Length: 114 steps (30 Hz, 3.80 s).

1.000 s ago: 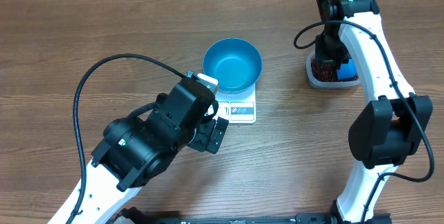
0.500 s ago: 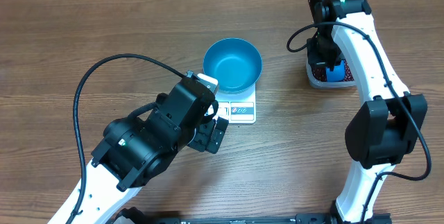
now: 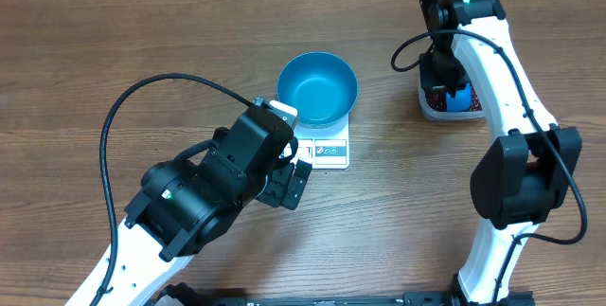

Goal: Scoop item into bowl and weigh 150g on scale
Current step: 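Tilt and drag the scoop through the beans to fill it, then lift the filled blue scoop out of the bean tub with the right gripper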

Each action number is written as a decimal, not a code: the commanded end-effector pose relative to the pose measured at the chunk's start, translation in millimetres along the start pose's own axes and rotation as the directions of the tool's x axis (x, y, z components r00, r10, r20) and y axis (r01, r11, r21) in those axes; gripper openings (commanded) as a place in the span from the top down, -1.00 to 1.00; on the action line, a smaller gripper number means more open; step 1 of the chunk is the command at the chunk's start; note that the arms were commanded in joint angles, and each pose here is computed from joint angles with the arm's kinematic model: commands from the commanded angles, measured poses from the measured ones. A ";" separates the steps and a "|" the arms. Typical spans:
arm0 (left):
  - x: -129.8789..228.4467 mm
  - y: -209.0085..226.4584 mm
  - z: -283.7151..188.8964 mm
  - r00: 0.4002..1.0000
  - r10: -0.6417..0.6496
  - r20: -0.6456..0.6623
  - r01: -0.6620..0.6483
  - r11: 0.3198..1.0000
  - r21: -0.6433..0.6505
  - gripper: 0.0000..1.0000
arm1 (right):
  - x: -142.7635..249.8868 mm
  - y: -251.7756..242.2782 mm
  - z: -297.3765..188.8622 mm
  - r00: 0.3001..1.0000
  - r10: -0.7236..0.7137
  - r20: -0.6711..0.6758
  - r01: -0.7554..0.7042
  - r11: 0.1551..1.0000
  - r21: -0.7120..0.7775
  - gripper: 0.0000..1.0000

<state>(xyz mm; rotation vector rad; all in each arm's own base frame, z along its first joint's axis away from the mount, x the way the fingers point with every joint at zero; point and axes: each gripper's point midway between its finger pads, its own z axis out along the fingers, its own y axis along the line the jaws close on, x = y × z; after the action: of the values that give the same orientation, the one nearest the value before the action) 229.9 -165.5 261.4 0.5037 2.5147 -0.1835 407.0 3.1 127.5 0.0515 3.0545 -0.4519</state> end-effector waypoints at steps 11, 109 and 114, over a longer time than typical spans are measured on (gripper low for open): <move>-7.3 2.7 -7.8 0.999 0.010 0.035 -0.010 1.000 -0.006 -0.99 | 2.3 24.9 26.7 0.997 -0.016 -0.075 0.010 0.997 -0.072 0.93; -7.3 2.7 -7.8 0.999 0.010 0.035 -0.010 1.000 -0.006 -0.99 | 9.0 -40.4 2.5 0.992 0.125 -0.003 -0.066 0.504 -0.861 0.92; -7.3 2.7 -7.8 0.999 0.010 0.035 -0.010 1.000 -0.006 -0.99 | 9.8 -40.0 4.0 0.992 0.125 -0.007 -0.069 0.503 -0.862 0.92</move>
<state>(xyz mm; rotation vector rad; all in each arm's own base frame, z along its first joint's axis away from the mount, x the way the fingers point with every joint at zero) 229.9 -165.5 261.4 0.5037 2.5147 -0.1835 393.2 -42.6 127.6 0.1870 2.8452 1.0435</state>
